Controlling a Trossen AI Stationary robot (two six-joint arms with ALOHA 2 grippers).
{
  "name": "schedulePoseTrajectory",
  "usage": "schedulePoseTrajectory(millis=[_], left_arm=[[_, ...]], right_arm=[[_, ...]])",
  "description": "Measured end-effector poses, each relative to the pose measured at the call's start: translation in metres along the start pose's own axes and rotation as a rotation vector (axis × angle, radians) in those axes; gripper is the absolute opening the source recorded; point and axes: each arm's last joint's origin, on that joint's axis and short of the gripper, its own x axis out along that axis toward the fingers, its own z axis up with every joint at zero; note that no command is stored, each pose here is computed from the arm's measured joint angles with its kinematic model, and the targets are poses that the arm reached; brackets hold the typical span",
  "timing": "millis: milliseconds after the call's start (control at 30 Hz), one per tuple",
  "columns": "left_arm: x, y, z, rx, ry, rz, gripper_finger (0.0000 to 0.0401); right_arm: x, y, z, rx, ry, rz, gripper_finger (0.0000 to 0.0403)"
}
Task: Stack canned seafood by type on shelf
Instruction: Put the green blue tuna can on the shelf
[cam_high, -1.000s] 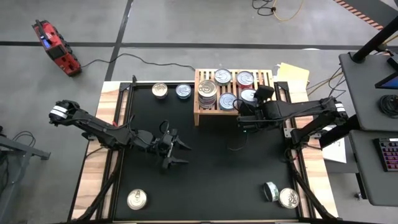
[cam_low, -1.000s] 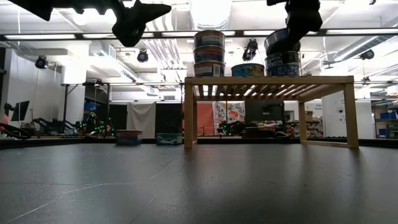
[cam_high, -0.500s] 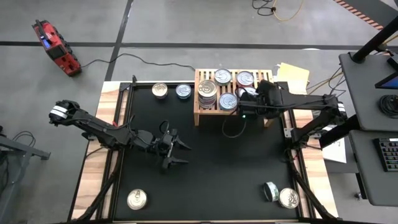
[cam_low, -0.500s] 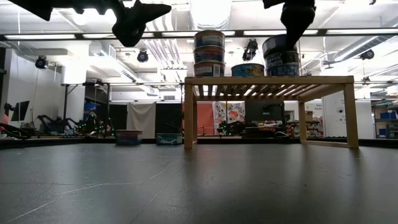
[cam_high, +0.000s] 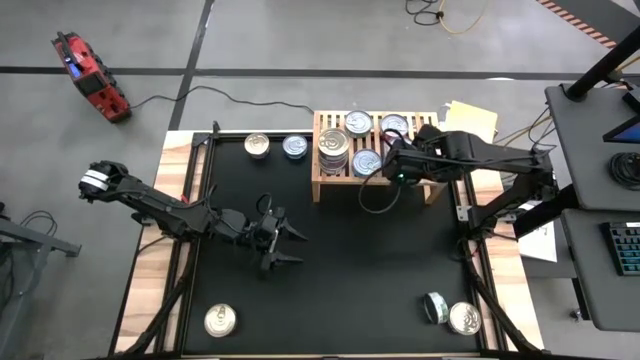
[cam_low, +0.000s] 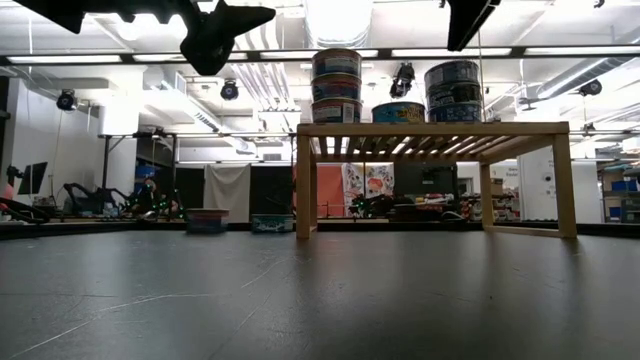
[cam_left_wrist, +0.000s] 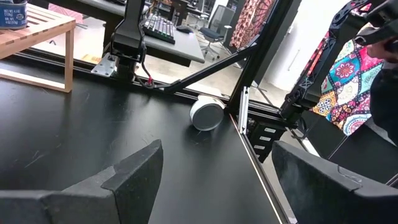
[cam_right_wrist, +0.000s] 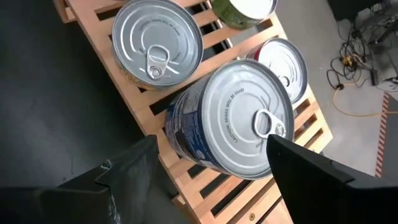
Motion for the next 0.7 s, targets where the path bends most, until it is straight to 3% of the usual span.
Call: schedulePoseTrajectory(millis=[200, 300, 500, 700], left_arm=[[0.000, 0.000, 0.000, 0.000, 0.000, 0.000, 0.0283], [0.000, 0.000, 0.000, -0.006, 0.000, -0.001, 0.0283], [-0.001, -0.008, -0.003, 0.011, 0.011, -0.030, 0.0283], [-0.001, -0.019, -0.012, 0.041, 0.021, -0.008, 0.0283]], right_arm=[[0.003, 0.001, 0.001, -0.016, -0.019, -0.050, 0.0281], [0.000, 0.004, 0.002, 0.019, -0.048, -0.017, 0.0280], [-0.033, 0.052, -0.007, -0.049, -0.259, 0.278, 0.0262], [-0.054, 0.132, -0.036, -0.213, -0.413, 0.726, 0.0237]])
